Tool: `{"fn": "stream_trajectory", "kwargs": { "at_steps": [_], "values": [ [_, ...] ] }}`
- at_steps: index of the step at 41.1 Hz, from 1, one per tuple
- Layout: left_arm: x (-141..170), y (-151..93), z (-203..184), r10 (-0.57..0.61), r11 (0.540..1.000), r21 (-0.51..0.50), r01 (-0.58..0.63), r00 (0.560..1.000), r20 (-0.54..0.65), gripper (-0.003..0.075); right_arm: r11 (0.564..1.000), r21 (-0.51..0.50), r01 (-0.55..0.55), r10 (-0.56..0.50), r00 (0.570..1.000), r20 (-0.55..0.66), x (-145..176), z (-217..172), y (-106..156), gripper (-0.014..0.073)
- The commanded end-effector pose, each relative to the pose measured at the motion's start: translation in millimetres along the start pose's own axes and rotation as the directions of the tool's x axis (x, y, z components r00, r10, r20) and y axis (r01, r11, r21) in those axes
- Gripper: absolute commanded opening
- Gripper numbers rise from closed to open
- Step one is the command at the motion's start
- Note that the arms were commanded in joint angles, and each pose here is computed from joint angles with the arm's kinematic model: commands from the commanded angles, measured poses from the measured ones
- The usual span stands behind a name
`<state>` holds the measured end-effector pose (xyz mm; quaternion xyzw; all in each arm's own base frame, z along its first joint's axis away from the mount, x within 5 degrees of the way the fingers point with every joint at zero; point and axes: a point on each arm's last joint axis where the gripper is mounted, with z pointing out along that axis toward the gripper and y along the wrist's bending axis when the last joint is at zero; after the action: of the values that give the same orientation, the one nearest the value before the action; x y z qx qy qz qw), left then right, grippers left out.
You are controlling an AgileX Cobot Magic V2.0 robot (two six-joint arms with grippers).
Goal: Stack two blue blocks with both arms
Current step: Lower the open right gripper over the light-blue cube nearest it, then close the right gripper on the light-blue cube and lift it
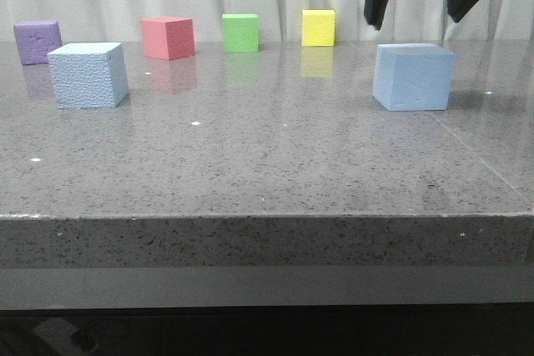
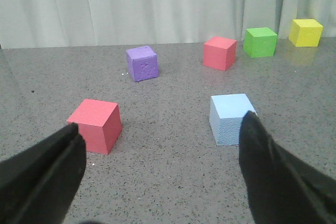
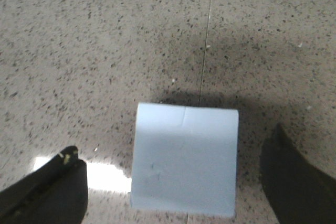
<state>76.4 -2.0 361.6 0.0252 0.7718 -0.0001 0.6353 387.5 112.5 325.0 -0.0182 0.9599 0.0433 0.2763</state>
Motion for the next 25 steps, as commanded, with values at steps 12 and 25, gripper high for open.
{"fn": "stream_trajectory", "kwargs": {
  "at_steps": [12,25],
  "values": [
    [-16.5,0.2,-0.9,-0.002,1.0,0.0,0.002,0.995,0.099,0.0586,0.998,0.003,-0.07,0.07,0.997,0.035,-12.6,21.1,-6.8,0.0664],
    [-16.5,0.2,-0.9,-0.002,1.0,0.0,0.002,0.995,0.099,0.0586,0.997,-0.001,-0.076,0.076,0.997,0.021,-12.0,17.3,-6.4,0.0431]
  ]
}}
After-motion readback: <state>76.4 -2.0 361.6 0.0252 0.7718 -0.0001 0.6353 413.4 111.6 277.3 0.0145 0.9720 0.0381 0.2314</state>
